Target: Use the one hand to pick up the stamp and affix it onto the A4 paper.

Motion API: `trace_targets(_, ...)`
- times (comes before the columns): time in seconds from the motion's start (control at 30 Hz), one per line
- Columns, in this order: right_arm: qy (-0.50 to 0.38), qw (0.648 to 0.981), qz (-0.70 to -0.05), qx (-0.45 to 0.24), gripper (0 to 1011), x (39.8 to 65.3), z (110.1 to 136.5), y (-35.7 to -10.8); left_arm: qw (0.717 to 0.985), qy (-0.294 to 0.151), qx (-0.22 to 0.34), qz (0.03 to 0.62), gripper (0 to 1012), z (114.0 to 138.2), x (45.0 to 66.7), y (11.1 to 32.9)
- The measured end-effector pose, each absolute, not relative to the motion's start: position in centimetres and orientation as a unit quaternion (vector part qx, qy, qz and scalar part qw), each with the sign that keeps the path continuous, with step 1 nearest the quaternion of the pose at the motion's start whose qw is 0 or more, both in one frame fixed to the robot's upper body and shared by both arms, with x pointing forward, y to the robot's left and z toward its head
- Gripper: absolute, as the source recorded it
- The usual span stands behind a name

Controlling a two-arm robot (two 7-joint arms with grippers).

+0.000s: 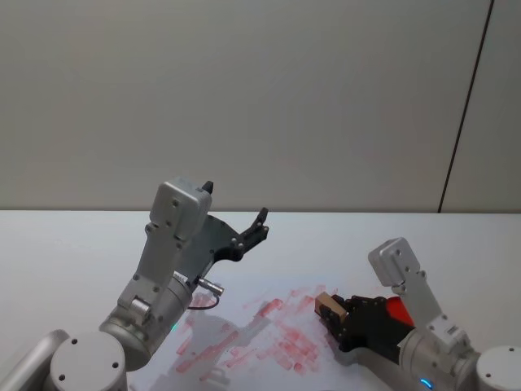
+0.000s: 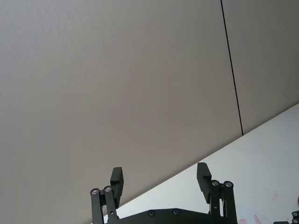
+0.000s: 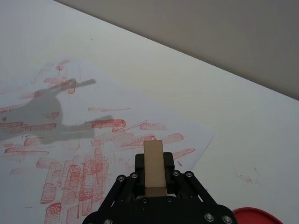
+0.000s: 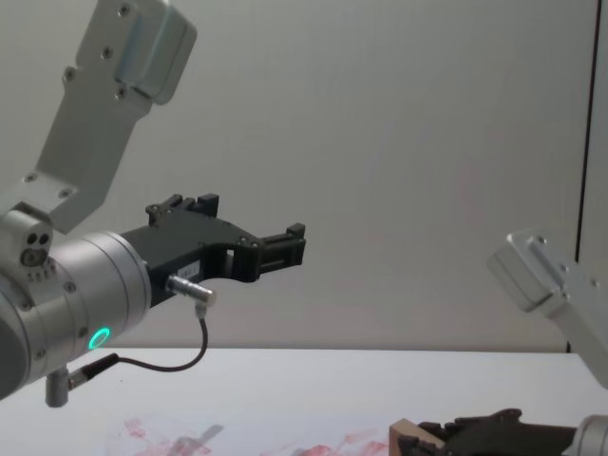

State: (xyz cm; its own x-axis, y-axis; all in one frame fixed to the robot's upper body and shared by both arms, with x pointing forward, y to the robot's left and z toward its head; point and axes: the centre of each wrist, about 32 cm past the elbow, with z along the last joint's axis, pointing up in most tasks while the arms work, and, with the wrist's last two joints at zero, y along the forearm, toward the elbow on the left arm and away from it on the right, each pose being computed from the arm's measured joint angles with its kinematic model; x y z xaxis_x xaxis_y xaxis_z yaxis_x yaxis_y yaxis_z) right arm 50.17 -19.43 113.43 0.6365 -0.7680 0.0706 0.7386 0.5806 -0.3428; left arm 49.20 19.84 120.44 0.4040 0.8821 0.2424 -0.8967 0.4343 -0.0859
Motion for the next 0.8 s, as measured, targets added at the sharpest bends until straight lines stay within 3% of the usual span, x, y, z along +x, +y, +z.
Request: trace_targets(0.8,0.039,0.888,-0.431,-0.156,217,50.24,114.01,-19.8,0.837,-0.126,0.029,0.531,1002,120.44,49.2,19.84)
